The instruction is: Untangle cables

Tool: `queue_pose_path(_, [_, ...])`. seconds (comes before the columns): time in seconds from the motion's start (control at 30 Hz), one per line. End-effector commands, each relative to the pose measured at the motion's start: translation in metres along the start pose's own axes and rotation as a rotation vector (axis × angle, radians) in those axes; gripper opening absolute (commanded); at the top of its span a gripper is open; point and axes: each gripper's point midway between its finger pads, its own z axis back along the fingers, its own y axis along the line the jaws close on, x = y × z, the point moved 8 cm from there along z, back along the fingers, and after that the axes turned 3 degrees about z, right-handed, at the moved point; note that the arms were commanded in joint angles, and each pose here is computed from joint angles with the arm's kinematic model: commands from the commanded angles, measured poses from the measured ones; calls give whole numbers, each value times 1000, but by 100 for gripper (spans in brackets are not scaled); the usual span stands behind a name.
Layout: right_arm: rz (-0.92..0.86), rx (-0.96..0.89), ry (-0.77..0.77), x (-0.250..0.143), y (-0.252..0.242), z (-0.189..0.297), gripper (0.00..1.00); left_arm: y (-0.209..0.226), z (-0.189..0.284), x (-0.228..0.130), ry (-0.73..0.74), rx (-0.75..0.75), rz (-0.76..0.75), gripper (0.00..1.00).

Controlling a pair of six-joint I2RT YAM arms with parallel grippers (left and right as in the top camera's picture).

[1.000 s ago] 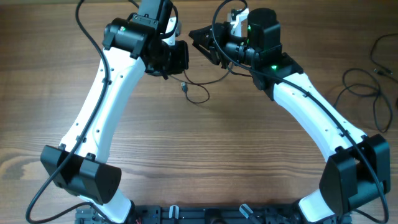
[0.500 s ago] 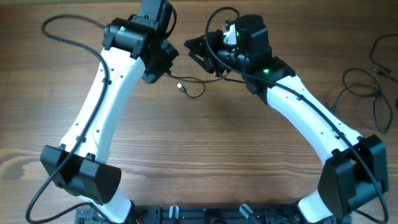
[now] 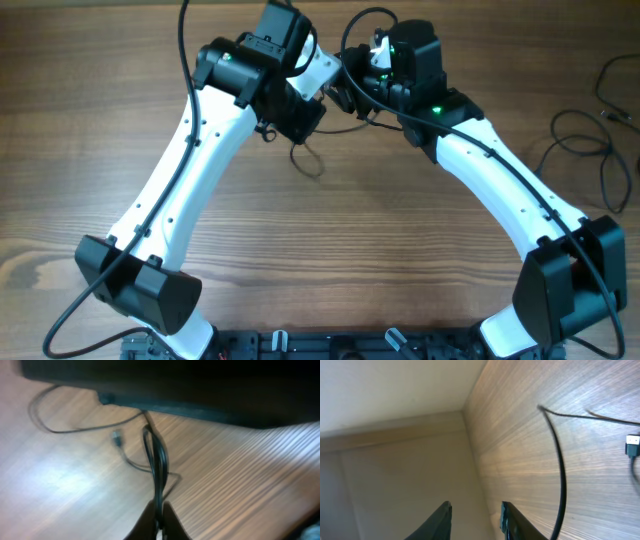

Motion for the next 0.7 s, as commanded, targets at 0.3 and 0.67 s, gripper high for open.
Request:
queue_pose_path(0.3, [-150,-122,-33,-11,-17,-8,32,59,24,13,-200,94,-206,4])
queue_pose_path(0.67, [-147,-38,-18,-13,-2,-11,28,73,27,10,-223,92,-97,4])
